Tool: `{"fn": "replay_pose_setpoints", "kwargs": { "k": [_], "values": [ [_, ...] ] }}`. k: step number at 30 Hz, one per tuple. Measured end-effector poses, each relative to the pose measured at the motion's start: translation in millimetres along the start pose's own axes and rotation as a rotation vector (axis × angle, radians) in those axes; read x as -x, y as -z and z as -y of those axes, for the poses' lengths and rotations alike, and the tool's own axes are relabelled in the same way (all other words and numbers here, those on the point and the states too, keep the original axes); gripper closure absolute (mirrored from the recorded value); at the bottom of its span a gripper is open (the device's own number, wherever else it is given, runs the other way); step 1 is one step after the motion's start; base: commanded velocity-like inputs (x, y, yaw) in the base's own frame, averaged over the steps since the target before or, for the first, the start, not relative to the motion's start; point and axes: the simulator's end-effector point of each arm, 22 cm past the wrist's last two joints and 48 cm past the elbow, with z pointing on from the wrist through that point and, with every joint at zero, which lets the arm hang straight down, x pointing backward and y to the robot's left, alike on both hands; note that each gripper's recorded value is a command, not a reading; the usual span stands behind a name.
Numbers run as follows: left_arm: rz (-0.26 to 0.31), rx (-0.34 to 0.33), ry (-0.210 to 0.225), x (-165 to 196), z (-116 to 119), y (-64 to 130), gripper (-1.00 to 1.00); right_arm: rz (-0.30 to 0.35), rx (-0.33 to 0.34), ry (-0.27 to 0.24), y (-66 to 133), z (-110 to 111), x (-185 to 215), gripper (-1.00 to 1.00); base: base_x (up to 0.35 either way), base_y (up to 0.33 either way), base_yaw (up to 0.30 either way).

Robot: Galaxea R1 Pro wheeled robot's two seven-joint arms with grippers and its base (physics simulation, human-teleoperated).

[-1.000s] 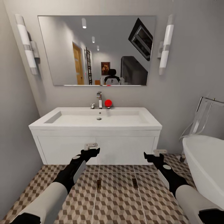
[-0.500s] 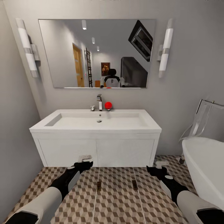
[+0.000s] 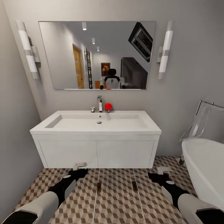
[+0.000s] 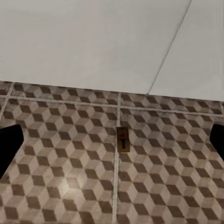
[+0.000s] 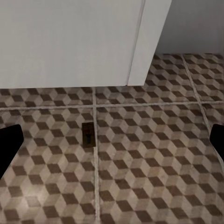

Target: Take the four mousetraps from the cabinet in the bathroom and place them on the bathroom floor. Make sure all four end up on the same floor surface, and ensure that at least two of them are either under or directly next to the same bathroom sink.

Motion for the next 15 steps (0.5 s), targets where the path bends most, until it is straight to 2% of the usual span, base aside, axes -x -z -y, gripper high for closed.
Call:
{"fn": "replay_pose_setpoints", "kwargs": {
  "k": [4,9,15],
  "values": [
    [-0.021,0.034,-0.001,-7,-8,2.1,-1.0,-0.014,-0.002,0.0,2.5,1,-4,-1.0,0.0,0.0,0.0],
    [-0.069,0.111,-0.005,-25,-26,9.2,-1.0,-0.052,-0.006,0.009,9.1,4,-14,-1.0,0.0,0.0,0.0],
    [-0.072,0.158,-0.008,-29,-41,17.8,-1.0,-0.055,-0.004,0.043,16.2,6,-12,-1.0,0.0,0.0,0.0]
  ]
}}
